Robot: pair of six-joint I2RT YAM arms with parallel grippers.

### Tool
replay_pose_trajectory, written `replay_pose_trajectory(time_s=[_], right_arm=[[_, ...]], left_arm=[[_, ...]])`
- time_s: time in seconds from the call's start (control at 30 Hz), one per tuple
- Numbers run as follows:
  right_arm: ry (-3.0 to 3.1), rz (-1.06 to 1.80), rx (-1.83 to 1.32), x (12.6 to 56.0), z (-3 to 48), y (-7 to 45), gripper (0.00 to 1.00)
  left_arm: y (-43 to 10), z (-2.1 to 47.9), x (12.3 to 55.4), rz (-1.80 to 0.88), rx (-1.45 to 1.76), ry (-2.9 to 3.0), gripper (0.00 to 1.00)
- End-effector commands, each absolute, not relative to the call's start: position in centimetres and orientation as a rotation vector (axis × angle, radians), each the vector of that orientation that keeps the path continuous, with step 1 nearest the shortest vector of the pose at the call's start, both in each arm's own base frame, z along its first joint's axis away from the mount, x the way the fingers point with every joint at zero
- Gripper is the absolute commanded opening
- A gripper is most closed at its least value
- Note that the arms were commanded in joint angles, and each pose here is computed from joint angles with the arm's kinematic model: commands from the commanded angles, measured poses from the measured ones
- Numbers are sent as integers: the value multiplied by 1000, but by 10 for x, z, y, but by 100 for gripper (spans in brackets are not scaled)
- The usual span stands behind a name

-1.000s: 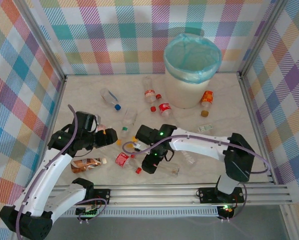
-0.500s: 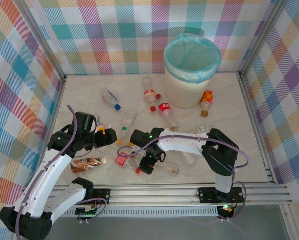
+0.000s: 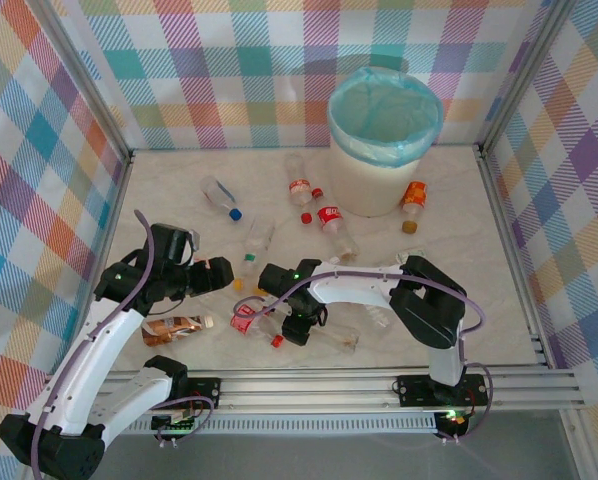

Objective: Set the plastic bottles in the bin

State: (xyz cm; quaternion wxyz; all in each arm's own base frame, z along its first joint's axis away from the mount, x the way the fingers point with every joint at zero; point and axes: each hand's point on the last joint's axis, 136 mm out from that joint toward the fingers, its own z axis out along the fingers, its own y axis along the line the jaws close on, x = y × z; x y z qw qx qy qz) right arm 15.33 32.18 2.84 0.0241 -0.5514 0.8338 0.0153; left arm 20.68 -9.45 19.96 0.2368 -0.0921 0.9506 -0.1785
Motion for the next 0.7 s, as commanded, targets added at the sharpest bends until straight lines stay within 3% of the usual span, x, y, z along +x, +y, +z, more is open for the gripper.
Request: replay_pose_trajectory(time_s=[0.0,0.2,0.37,0.67], right_arm=[[2537,80,-1695,154,53,325,64],[2464,162,-1619,154,125,325,59],[2327,312,-1490,160,227,323,57],[1922,456,-1009,257,423,300,54]], left_arm=[[-93,219,208,-467,-214,2573,85],[-89,268,223,-448,-224,2476,85],[-90,335,245,-473,-232,2308,83],[-125,430,318,-617,-164,2043,79]])
